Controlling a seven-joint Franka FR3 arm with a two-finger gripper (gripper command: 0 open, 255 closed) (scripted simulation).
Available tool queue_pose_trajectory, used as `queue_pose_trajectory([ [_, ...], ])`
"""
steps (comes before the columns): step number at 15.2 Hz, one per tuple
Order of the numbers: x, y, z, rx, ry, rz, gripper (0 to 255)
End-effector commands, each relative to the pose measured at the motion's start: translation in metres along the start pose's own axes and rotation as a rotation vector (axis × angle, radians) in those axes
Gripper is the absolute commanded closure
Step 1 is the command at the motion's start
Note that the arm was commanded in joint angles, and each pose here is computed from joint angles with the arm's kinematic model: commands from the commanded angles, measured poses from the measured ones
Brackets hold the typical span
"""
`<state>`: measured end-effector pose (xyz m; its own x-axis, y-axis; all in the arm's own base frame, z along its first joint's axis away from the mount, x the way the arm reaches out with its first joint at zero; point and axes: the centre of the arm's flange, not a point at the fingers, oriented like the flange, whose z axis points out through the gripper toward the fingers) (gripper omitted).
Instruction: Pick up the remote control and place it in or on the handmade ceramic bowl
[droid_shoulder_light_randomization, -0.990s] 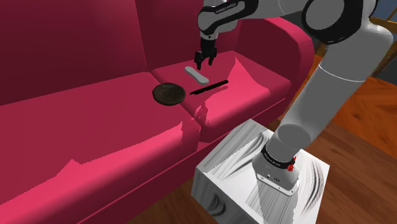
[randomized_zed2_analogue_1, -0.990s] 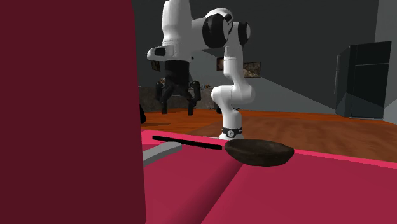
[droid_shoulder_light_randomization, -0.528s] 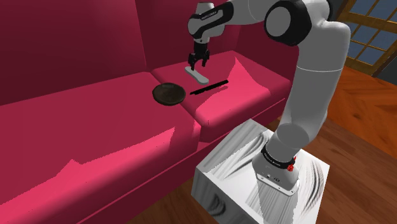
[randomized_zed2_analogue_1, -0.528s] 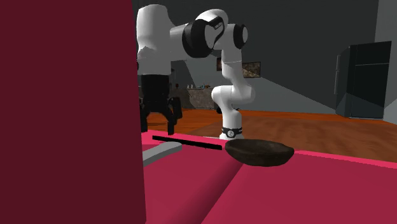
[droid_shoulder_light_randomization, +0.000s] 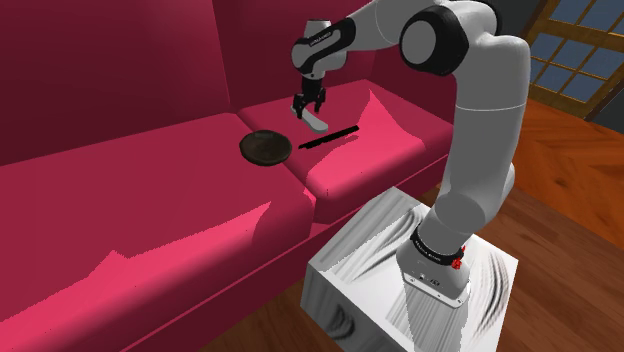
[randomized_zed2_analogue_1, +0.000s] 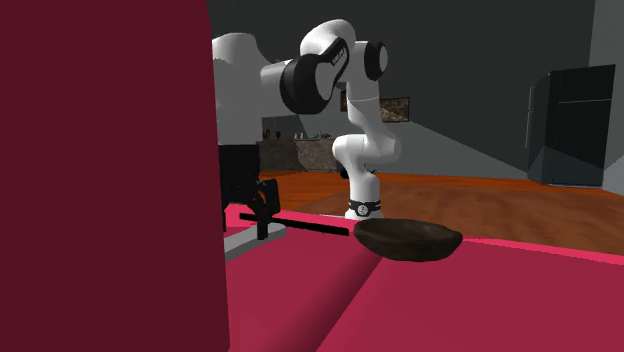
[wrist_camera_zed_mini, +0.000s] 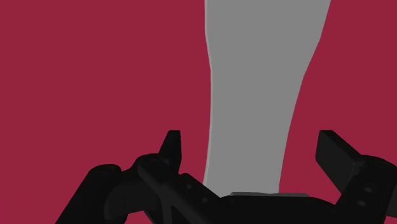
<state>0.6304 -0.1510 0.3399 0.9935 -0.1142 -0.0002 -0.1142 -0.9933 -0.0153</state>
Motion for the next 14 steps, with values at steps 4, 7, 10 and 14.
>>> queue_pose_trajectory([
  [4, 0.0001, -0.0005, 0.0064, 0.0, 0.0, 0.0, 0],
  [7, 0.0001, -0.0005, 0.0064, 0.0, 0.0, 0.0, 0],
  [10, 0.0001, -0.0005, 0.0063, 0.0, 0.0, 0.0, 255],
  [14, 0.0001, -0.0005, 0.0063, 0.0, 0.0, 0.0, 255],
])
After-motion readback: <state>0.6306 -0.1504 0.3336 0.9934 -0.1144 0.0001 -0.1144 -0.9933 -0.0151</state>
